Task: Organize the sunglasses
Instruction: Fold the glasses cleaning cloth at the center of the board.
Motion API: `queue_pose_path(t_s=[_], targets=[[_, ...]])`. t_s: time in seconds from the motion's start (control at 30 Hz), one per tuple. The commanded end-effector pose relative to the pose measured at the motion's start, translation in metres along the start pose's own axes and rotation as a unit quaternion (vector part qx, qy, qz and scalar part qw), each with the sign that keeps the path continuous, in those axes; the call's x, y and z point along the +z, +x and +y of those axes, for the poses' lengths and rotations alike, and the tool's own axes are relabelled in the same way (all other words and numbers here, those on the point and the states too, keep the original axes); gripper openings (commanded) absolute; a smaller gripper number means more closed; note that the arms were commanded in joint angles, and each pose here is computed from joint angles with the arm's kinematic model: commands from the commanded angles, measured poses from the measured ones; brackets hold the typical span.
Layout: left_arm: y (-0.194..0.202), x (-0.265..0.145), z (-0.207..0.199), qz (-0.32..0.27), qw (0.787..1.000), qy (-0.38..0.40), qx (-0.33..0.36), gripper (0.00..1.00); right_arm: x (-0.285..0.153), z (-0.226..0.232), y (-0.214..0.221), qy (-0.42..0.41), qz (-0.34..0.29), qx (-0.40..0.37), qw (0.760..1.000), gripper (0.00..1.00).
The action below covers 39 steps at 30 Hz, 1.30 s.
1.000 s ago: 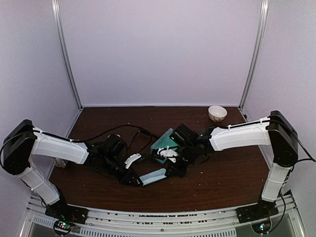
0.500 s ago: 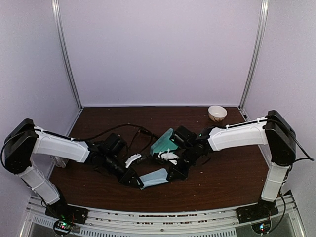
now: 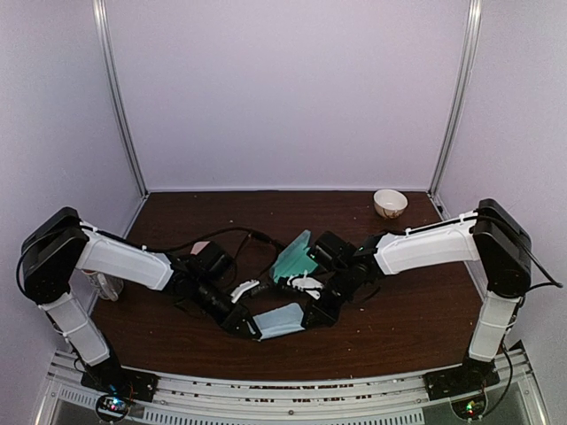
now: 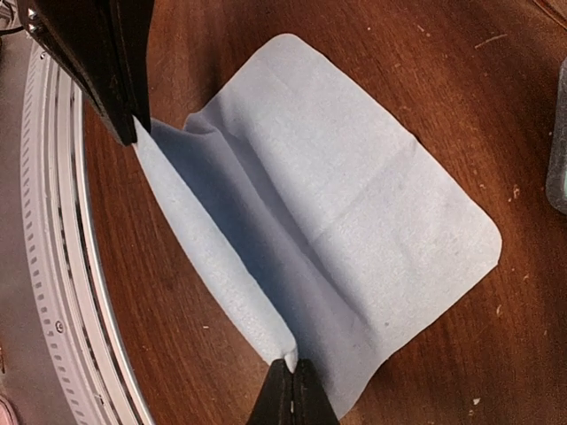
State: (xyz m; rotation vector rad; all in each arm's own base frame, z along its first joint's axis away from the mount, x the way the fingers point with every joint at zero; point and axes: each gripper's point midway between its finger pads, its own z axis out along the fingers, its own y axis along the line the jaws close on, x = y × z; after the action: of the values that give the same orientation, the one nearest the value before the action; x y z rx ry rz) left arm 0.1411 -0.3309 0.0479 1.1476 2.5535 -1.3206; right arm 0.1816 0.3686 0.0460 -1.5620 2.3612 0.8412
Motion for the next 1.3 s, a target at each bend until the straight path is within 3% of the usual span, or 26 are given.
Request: queue_pose_path(t_s=[0.0, 1.27], targets=[[-0.014, 0.002, 0.004, -0.014, 1.0, -0.004, 0.0, 0.0, -0.012, -0.008, -0.019, 0.024, -0.021, -0.004, 0.999, 0.0], [-0.02, 0.0, 0.046, -0.01, 0.998, -0.033, -0.046, 0.0, -0.002, -0.053, -0.028, 0.035, 0.002, 0.038, 0.999, 0.0]])
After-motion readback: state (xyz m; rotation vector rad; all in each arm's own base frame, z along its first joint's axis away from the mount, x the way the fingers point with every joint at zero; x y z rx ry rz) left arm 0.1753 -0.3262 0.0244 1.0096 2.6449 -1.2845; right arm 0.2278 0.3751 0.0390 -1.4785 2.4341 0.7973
